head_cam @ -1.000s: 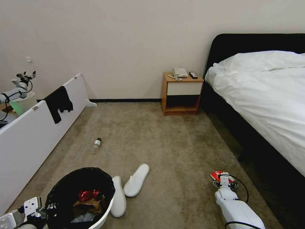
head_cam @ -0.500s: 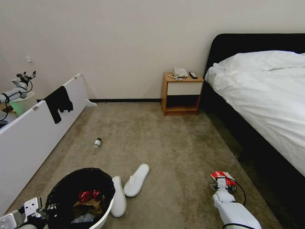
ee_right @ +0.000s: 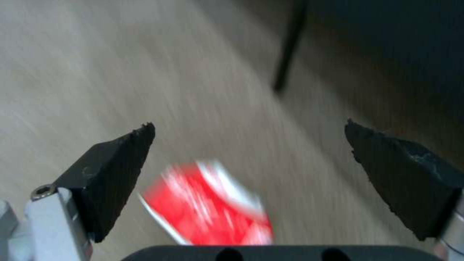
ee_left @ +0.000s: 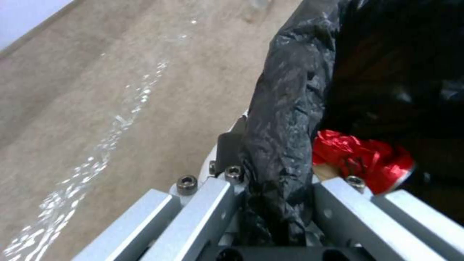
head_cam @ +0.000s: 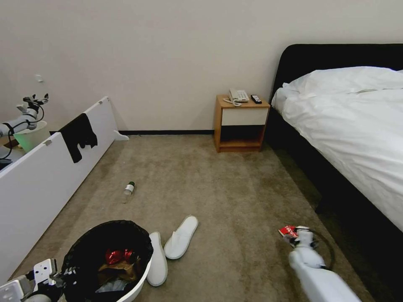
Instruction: Pick up the trash bin, then pick up the garbage from the floor and place it into the trash bin.
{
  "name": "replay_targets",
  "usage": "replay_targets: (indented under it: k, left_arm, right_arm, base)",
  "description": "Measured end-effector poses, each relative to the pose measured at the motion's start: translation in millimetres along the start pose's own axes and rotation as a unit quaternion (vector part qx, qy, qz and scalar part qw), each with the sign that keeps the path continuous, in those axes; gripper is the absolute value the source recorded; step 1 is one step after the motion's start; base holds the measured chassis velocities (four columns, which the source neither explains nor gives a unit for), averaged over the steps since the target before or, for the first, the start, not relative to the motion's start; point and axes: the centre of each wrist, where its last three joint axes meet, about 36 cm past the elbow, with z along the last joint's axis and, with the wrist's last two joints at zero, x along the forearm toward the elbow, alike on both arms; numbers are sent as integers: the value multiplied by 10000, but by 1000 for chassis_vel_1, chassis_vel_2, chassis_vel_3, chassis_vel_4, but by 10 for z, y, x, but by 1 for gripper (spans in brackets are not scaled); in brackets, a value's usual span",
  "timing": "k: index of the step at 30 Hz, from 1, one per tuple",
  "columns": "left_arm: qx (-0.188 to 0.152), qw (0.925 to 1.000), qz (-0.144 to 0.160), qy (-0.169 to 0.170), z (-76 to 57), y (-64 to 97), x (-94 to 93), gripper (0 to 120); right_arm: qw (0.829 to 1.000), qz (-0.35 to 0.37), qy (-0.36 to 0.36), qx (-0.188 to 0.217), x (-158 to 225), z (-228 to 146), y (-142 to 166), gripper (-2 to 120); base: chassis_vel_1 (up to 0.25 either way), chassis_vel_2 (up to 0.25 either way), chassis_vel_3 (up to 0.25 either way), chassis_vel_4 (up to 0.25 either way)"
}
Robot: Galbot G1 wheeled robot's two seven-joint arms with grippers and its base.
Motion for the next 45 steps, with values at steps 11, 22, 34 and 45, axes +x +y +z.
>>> replay_targets:
  k: [11, 22, 34, 45]
  left_arm:
    - [-1, 9999, 20, -155, -16, -82, 143, 2]
    - [-85, 9994, 49, -334, -74, -130, 220, 2]
    - [-235, 9985, 120, -480, -104, -179, 301, 2]
    - [-311, 9980, 233, -508, -86, -260, 352, 2]
  right_arm:
    - [9728, -1286, -1784, -729, 1305, -1425, 113, 100]
    - [9169, -1513, -3603, -815, 2620, -2155, -357, 100]
    - [8902, -578, -4518, 77, 3390, -1784, -692, 100]
    - [9236, -900, -3720, 204, 3296, -1134, -357, 100]
  base:
    - [0, 0, 0, 0]
    - [0, 0, 0, 0]
    - [0, 0, 0, 0]
    - [0, 0, 0, 0]
